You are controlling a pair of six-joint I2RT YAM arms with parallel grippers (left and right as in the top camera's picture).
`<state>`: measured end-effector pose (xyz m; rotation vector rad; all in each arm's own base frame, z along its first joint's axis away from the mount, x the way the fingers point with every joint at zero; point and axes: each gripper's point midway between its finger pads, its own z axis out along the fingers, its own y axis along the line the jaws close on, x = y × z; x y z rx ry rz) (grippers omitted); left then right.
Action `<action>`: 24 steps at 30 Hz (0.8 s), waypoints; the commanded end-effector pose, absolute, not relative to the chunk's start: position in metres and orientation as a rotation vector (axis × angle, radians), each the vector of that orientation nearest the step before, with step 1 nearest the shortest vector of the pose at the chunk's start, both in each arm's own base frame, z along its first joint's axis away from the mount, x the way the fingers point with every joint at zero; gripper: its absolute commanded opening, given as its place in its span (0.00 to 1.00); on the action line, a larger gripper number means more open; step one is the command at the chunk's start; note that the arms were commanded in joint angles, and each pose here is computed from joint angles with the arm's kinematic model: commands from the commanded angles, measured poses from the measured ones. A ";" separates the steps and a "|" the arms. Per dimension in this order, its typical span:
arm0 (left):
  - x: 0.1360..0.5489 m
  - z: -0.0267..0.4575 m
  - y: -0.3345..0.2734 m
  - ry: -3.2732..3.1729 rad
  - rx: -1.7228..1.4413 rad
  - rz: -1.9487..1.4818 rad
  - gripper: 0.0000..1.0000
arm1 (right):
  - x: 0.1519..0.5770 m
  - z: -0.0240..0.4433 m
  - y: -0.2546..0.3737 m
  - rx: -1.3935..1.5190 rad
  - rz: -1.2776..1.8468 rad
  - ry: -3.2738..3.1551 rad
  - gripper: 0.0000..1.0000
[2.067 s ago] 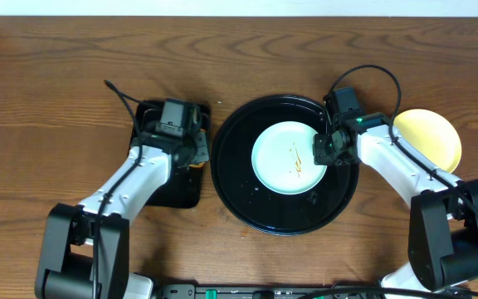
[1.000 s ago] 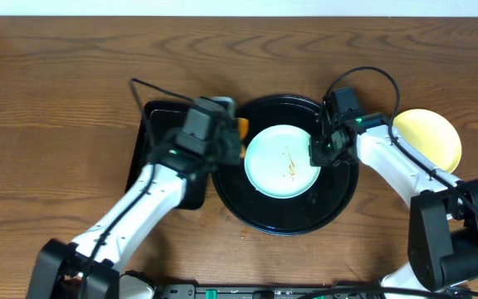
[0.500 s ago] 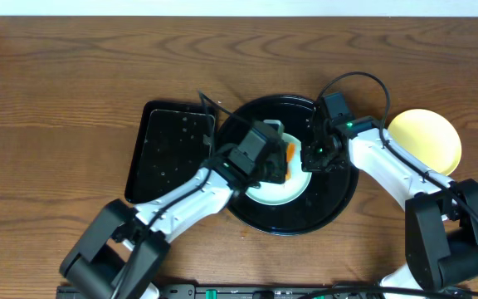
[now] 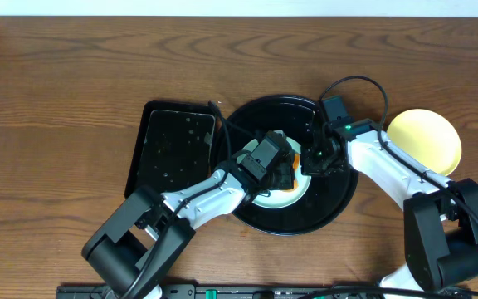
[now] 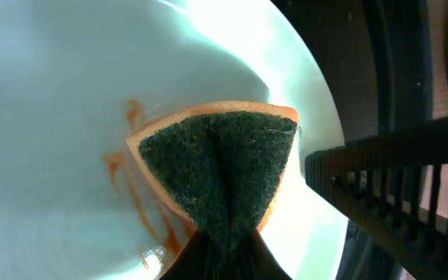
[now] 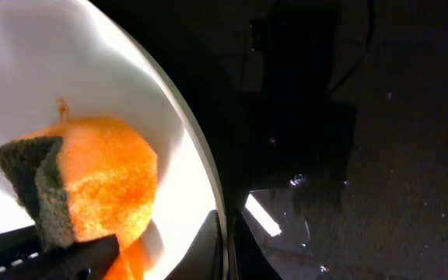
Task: Clean dirty plates on tray and stack at the side
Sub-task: 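Scrub the sauce on the pale-blue plate with the held sponge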
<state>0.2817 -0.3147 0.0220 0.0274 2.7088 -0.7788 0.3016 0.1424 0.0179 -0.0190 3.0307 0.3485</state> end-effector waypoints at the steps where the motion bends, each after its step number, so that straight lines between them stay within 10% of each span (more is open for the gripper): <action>1: 0.298 0.011 -0.297 2.693 -0.053 -0.603 0.09 | 0.298 0.016 0.145 -0.010 0.353 3.042 0.01; 24: 0.313 0.084 -0.218 2.579 0.124 -0.335 0.08 | 0.301 0.016 0.145 -0.012 0.346 3.030 0.02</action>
